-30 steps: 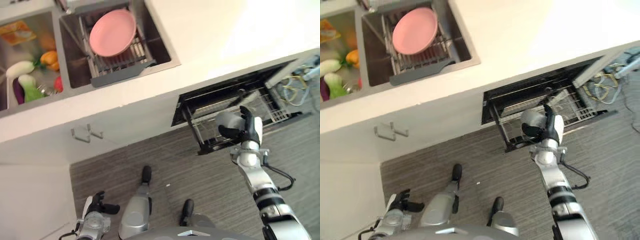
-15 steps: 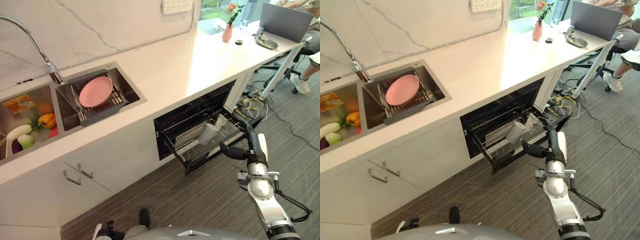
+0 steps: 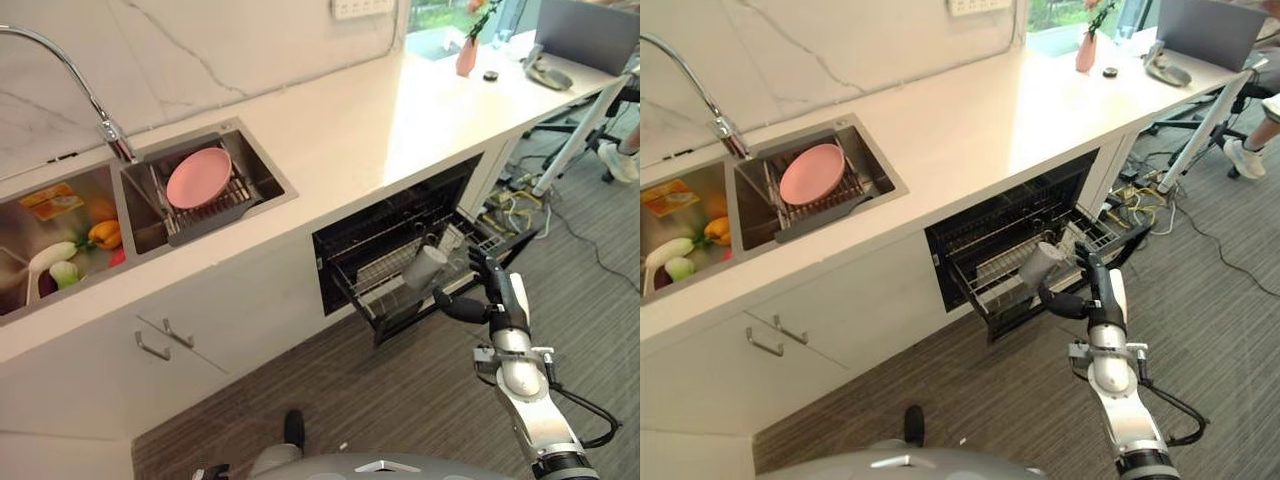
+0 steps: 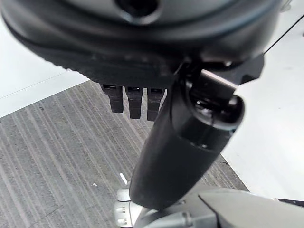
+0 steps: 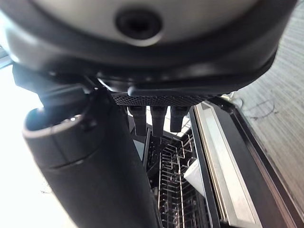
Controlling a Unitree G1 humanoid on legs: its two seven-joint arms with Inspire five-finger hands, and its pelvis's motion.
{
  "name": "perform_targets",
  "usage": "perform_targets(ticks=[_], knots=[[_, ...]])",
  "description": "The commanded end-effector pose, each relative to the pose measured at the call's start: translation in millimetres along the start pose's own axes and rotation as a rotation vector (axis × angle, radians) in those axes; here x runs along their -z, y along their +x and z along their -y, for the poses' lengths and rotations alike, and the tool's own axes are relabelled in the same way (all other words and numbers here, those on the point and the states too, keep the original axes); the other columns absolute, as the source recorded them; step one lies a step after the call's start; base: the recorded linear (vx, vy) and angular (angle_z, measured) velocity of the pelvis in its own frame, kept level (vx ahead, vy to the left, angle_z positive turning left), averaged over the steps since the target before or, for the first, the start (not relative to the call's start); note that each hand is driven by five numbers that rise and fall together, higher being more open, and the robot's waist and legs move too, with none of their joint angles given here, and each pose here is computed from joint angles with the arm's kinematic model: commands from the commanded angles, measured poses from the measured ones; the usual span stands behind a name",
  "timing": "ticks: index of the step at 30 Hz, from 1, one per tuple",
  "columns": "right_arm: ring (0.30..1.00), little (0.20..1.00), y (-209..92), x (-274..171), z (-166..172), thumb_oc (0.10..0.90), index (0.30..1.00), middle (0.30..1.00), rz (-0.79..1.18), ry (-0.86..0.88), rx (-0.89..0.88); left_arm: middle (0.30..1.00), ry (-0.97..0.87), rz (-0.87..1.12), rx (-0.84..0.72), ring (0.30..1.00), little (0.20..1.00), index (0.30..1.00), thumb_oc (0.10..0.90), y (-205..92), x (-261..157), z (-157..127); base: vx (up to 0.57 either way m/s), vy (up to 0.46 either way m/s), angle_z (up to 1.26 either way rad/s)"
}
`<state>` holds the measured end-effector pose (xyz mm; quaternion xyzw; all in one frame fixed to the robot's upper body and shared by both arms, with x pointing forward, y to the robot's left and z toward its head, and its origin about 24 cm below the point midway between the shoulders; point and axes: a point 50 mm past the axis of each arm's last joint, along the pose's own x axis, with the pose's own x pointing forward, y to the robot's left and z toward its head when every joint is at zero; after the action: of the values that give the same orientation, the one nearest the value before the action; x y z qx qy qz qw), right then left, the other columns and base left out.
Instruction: Place the dishes in the dishwasher.
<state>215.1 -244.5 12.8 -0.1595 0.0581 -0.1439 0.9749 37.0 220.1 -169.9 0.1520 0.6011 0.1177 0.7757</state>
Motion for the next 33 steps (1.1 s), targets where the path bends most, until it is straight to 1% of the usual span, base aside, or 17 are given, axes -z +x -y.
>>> perform_targets(ticks=[1, 5, 6, 7, 12, 15, 19, 23, 24, 25, 30, 32, 33], knots=[[0.9, 0.9, 15, -92, 23, 0.8, 0.9, 0.9, 0.462, 0.098, 0.106, 0.9, -0.067, 0.015, -0.058, 0.9, 0.9, 0.9, 0.8, 5, -15, -14, -0.07, 0.009, 0.64], [0.9, 0.9, 15, -101, 30, 0.8, 0.9, 0.9, 0.509, 0.108, 0.146, 0.9, -0.079, -0.02, -0.051, 0.9, 0.9, 0.9, 0.8, 3, -5, -8, 0.12, 0.2, 0.06], [0.9, 0.9, 15, -109, 38, 0.8, 0.9, 0.9, 0.545, 0.113, 0.203, 0.9, -0.059, -0.025, -0.053, 0.9, 0.9, 0.9, 0.8, 3, -3, -7, 0.17, 0.394, -0.15], [0.9, 0.9, 14, -112, 39, 0.8, 0.9, 0.9, 0.561, 0.118, 0.216, 0.9, -0.06, -0.026, -0.053, 0.9, 0.9, 0.9, 0.8, 3, -4, -6, 0.18, 0.449, 0.19], [0.9, 0.9, 9, -109, 50, 0.8, 0.9, 0.9, 0.554, 0.084, 0.302, 0.9, -0.023, -0.022, -0.038, 0.9, 0.9, 0.9, 0.8, 3, -6, -1, 0.18, 0.42, 0.21], [0.9, 0.9, 10, -104, 51, 0.8, 0.9, 0.9, 0.524, 0.091, 0.33, 0.9, -0.008, -0.001, -0.037, 0.9, 0.9, 0.9, 0.8, 4, -12, -6, 0.17, 0.374, 0.27], [0.9, 0.9, 10, -106, 48, 0.8, 0.9, 0.9, 0.534, 0.098, 0.34, 0.9, -0.062, 0.022, -0.086, 0.9, 0.9, 0.9, 0.8, 9, -25, -24, 0.09, 0.269, 0.07], [0.9, 0.9, 9, -110, 53, 0.8, 0.9, 0.9, 0.553, 0.111, 0.356, 0.9, -0.063, 0.033, -0.083, 0.9, 0.9, 0.9, 0.8, 9, -29, -24, 0.12, 0.091, 0.1], [0.9, 0.9, 11, -106, 55, 0.8, 0.9, 0.9, 0.538, 0.098, 0.375, 0.9, -0.04, 0.041, -0.069, 0.9, 0.9, 0.9, 0.8, 9, -31, -21, 0.08, 0.015, 0.18], [0.9, 0.9, 9, -111, 53, 0.8, 0.9, 0.9, 0.562, 0.104, 0.351, 0.9, -0.046, 0.057, -0.053, 0.9, 0.9, 0.9, 0.8, 9, -35, -18, 0.08, 0.017, 0.23], [0.9, 0.9, 9, -106, 47, 0.8, 0.9, 0.9, 0.54, 0.13, 0.293, 0.9, -0.036, 0.055, -0.024, 0.9, 0.9, 0.9, 0.8, 8, -34, -11, 0.09, -0.061, 0.8], [0.9, 0.9, 10, -105, 41, 0.8, 0.9, 0.9, 0.532, 0.166, 0.225, 0.9, -0.021, 0.063, -0.003, 0.9, 0.9, 0.9, 0.8, 7, -34, -6, 0.11, -0.089, 0.18], [0.9, 0.9, 10, -107, 34, 0.8, 0.9, 0.9, 0.536, 0.204, 0.162, 0.9, -0.005, 0.07, 0.013, 0.9, 0.9, 0.9, 0.8, 7, -36, -3, 0.11, -0.091, -0.03]])
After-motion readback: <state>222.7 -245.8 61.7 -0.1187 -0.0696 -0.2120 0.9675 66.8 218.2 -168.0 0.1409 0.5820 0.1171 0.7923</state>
